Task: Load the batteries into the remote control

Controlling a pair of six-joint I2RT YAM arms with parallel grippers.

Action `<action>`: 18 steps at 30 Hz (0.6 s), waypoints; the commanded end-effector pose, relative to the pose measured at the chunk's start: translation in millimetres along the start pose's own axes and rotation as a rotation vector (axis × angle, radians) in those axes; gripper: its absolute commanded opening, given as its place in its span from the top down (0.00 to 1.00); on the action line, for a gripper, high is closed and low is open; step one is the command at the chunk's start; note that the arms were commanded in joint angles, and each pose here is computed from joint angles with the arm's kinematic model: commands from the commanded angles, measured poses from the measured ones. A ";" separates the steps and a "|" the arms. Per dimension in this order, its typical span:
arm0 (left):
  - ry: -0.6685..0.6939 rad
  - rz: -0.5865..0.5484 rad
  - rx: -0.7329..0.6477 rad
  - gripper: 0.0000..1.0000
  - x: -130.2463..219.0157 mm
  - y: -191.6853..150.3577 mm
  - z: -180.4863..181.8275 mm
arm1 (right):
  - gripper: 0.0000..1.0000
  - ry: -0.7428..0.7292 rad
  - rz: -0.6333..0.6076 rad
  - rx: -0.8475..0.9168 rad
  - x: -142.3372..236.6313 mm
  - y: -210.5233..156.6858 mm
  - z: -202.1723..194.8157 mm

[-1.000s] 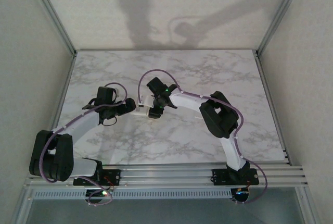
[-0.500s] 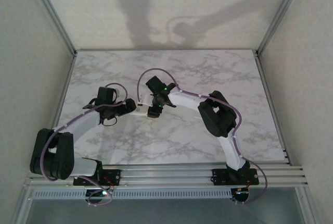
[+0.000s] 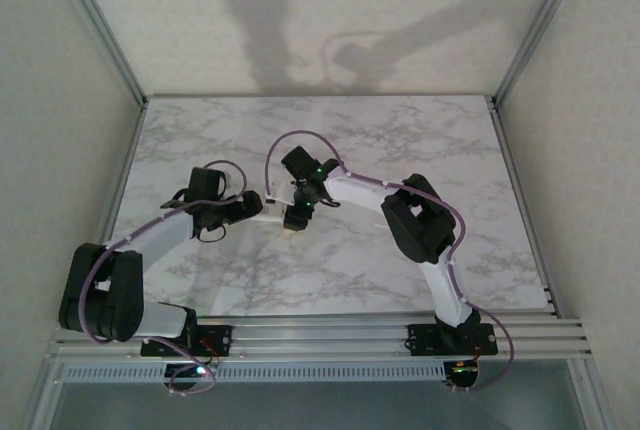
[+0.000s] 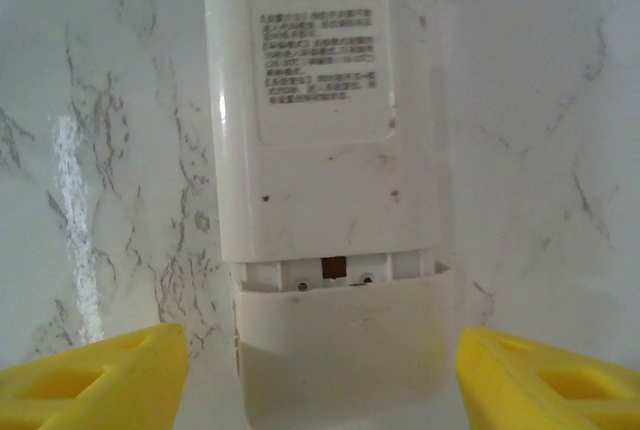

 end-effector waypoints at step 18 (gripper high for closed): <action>0.085 0.075 0.033 0.25 -31.8 -6.5 -0.9 | 0.39 0.117 -0.154 -1.423 53.9 -16.2 -17.4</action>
Point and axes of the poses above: each hand's point on the last joint's axis, 136 mm out from that joint toward the fingers, its own x axis back along the fingers, its own z axis along the line the jaws close on, y = z × x, the point moved 1 cm from there along x, back along the fingers, and after that the axes turned 13 degrees about x, right-handed, at the moved point
